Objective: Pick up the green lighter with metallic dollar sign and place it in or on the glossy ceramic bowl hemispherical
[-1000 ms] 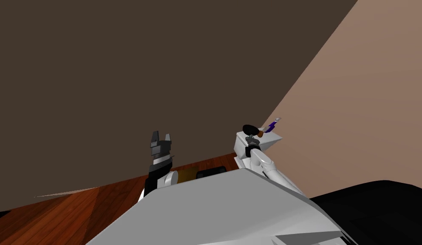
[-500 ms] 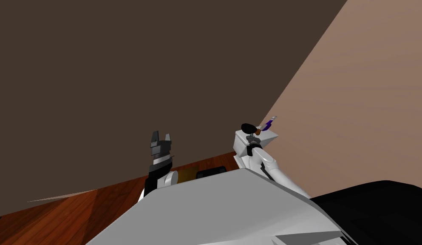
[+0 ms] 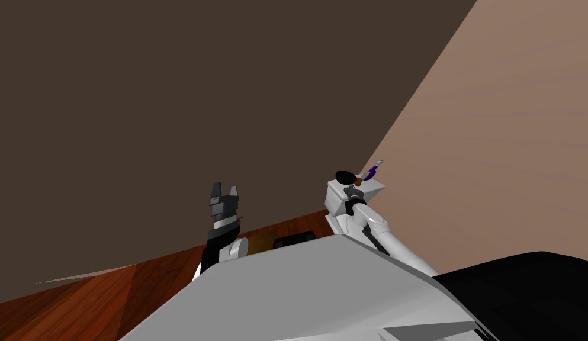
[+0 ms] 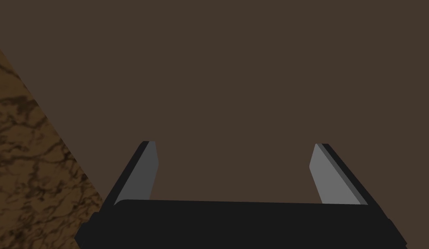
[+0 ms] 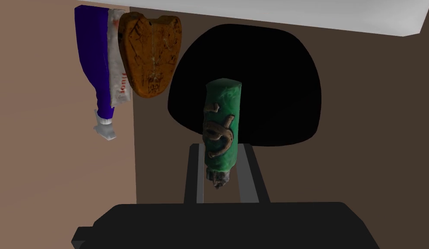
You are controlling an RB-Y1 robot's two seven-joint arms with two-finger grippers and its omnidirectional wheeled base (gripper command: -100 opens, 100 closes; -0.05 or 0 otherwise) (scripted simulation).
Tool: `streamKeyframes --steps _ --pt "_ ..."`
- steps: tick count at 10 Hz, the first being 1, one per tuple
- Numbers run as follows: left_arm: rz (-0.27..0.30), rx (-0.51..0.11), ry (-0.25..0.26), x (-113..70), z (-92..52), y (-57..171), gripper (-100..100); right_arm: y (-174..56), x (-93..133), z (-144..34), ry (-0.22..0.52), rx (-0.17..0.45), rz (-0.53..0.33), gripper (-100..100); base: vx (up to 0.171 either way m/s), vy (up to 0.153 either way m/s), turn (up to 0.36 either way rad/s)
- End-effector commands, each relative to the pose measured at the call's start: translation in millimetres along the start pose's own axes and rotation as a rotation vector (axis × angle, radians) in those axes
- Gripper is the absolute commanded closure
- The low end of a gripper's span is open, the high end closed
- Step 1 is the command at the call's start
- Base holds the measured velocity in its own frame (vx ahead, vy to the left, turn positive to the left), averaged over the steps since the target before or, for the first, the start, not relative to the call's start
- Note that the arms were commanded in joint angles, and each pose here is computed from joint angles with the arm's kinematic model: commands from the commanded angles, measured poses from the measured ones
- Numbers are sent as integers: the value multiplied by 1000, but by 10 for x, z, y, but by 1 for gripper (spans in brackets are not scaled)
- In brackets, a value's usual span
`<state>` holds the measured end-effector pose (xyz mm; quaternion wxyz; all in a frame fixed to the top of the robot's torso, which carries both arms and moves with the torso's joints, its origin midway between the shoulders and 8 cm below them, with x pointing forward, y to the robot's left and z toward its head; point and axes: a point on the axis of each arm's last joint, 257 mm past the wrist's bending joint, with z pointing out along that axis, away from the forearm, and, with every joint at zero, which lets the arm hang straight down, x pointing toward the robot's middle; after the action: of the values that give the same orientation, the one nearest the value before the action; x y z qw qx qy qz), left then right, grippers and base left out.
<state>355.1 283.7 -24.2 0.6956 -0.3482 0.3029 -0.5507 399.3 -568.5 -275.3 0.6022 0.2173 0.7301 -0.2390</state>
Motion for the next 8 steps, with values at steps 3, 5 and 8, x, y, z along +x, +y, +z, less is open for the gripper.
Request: streamKeyframes --steps 3,5,8 --pt "0 0 0 0 0 0 0 -27 -125 83 -8 -18 -22 100 -40 28 -44" --pt "0 0 0 0 0 0 0 -27 -125 83 -8 -18 -22 100 -25 24 -16" --pt "0 0 0 0 0 0 0 -53 -244 157 -17 -35 -41 100 -38 28 -37"
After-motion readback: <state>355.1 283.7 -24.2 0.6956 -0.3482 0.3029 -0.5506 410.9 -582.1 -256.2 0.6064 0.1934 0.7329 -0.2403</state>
